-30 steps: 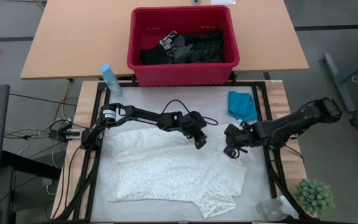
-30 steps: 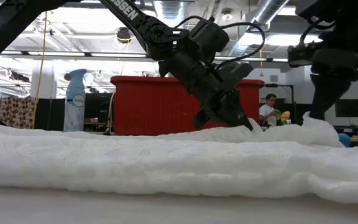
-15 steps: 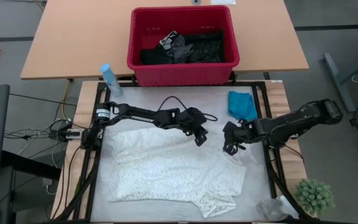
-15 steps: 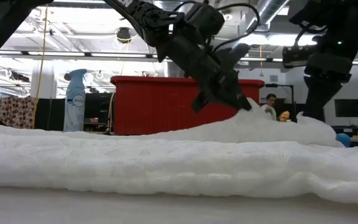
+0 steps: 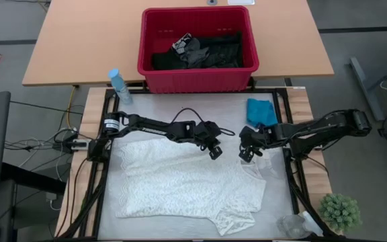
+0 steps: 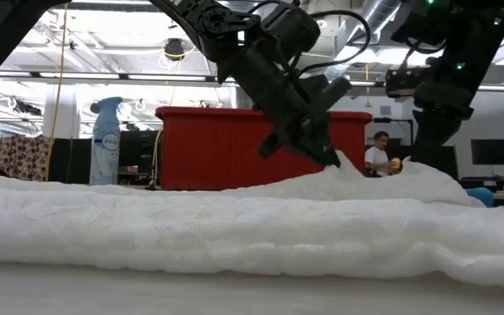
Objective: Fold laundry
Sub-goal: Fold the white shirt
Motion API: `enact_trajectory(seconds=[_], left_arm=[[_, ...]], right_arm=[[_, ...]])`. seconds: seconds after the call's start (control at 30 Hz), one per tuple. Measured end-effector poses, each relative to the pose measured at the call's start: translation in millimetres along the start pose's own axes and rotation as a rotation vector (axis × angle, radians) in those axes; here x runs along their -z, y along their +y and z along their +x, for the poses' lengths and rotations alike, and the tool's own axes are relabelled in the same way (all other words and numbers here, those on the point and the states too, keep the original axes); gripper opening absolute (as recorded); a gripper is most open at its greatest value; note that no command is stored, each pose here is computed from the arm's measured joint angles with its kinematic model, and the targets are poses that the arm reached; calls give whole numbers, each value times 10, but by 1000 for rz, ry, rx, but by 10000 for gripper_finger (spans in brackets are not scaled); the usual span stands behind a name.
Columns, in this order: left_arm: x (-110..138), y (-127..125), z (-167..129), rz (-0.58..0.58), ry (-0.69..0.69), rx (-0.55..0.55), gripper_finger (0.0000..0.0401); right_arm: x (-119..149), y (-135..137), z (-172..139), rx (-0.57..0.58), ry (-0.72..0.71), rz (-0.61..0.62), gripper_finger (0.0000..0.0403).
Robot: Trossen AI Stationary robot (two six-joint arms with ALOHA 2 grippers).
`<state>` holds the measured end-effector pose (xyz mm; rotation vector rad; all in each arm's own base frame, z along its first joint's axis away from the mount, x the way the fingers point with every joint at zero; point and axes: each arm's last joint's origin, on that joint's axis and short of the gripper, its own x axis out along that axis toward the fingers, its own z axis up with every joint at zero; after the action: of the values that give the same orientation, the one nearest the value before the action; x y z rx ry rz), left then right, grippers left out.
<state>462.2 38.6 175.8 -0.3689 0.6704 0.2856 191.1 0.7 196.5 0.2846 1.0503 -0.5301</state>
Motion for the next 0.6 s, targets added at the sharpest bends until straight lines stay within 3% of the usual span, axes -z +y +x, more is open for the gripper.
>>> enact_trajectory(seconds=[0.33, 0.6], left_arm=[[100, -119, -17, 13, 11, -89, 0], [137, -156, -21, 16, 16, -116, 0]], right_arm=[[-85, -30, 29, 1, -52, -26, 12], [-82, -9, 253, 47, 46, -94, 12]])
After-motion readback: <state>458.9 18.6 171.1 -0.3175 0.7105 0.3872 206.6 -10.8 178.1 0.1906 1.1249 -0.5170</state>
